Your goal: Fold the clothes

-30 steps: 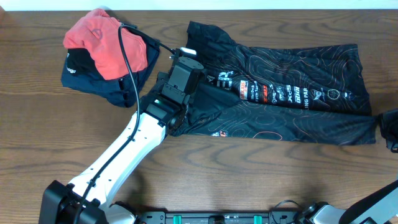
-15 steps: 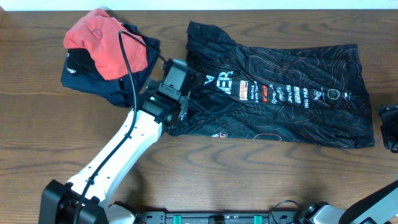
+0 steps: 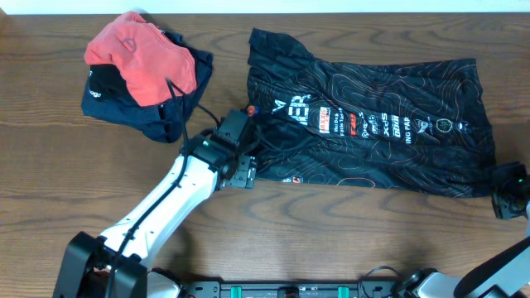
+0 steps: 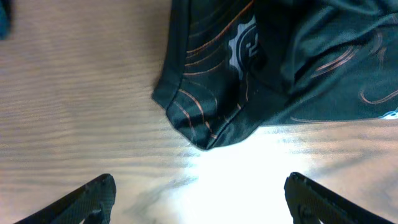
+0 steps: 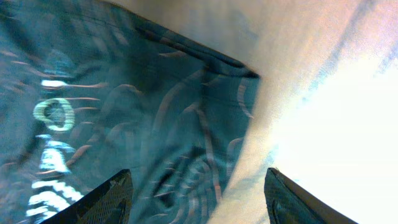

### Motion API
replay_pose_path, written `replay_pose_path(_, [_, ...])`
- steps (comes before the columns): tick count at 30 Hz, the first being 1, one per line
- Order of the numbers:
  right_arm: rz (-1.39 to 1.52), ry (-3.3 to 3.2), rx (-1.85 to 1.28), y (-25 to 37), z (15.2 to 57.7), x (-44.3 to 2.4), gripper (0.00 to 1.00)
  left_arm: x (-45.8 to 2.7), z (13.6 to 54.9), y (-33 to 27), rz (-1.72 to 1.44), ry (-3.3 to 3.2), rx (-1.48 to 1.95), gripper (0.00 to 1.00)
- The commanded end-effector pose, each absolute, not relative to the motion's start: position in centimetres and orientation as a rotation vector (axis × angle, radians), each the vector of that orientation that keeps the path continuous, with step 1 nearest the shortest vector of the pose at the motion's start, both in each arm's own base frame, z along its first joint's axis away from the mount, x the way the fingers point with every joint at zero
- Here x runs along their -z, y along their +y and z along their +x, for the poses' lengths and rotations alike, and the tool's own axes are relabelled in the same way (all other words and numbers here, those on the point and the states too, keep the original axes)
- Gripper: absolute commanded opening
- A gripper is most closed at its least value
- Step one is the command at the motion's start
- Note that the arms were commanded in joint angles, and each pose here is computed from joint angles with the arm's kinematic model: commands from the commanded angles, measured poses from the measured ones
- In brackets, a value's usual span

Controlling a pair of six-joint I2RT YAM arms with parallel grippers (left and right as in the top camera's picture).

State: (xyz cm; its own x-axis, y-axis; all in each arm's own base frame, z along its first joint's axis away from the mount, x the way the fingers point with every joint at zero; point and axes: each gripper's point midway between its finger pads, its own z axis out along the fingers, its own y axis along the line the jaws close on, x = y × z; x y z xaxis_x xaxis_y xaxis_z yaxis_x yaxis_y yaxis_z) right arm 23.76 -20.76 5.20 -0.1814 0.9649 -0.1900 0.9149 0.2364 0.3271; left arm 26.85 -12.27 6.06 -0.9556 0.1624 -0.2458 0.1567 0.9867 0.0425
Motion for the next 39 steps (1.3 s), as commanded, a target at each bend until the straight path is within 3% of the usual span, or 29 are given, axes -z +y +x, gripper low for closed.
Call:
replay_pose_path(1, [1.760,2.214,-0.145,-20.9,23.1,-3.0,0.66,-3.7,25.9,-12.1,0.193,2.905,-0.012,0.88])
replay_pose_path(6, [1.786,2.269,-0.192,-20.2,23.0,-1.0,0.65,-1.9,26.4,-11.9,0.176,2.849,0.008,0.87])
replay_pose_path(8, [1.796,2.277,-0.196,-20.1,22.9,-0.6,0.64,-1.4,26.5,-11.8,0.171,2.829,0.011,0.81])
replay_pose_path(20, [1.792,2.301,-0.200,-19.9,22.6,-0.5,0.64,-1.4,28.7,-10.7,0.209,2.709,-0.074,0.06])
replay_pose_path(25, [1.814,2.303,-0.204,-19.8,22.1,-0.4,0.64,-1.5,29.3,-8.5,0.103,2.720,-0.092,0.06])
replay_pose_path(27, [1.809,2.306,-0.203,-19.9,22.1,-0.4,0.57,-1.6,29.5,-7.6,0.058,2.734,-0.088,0.06])
replay_pose_path(30, [1.765,2.281,-0.188,-20.7,22.9,-0.7,0.56,-1.7,29.5,-6.7,0.005,2.762,-0.062,0.06])
replay_pose_path(36, [1.740,2.256,-0.163,-21.5,23.4,-0.8,0.31,-1.4,28.9,-6.0,-0.025,2.803,-0.054,0.06])
replay_pose_path(38, [1.757,2.262,-0.119,-21.6,22.8,-0.5,0.30,-1.2,28.5,-6.7,-0.014,2.823,0.003,0.07])
replay_pose_path(39, [1.780,2.256,-0.091,-21.7,22.3,-0.2,0.30,-1.2,28.3,-7.2,-0.007,2.833,0.049,0.13])
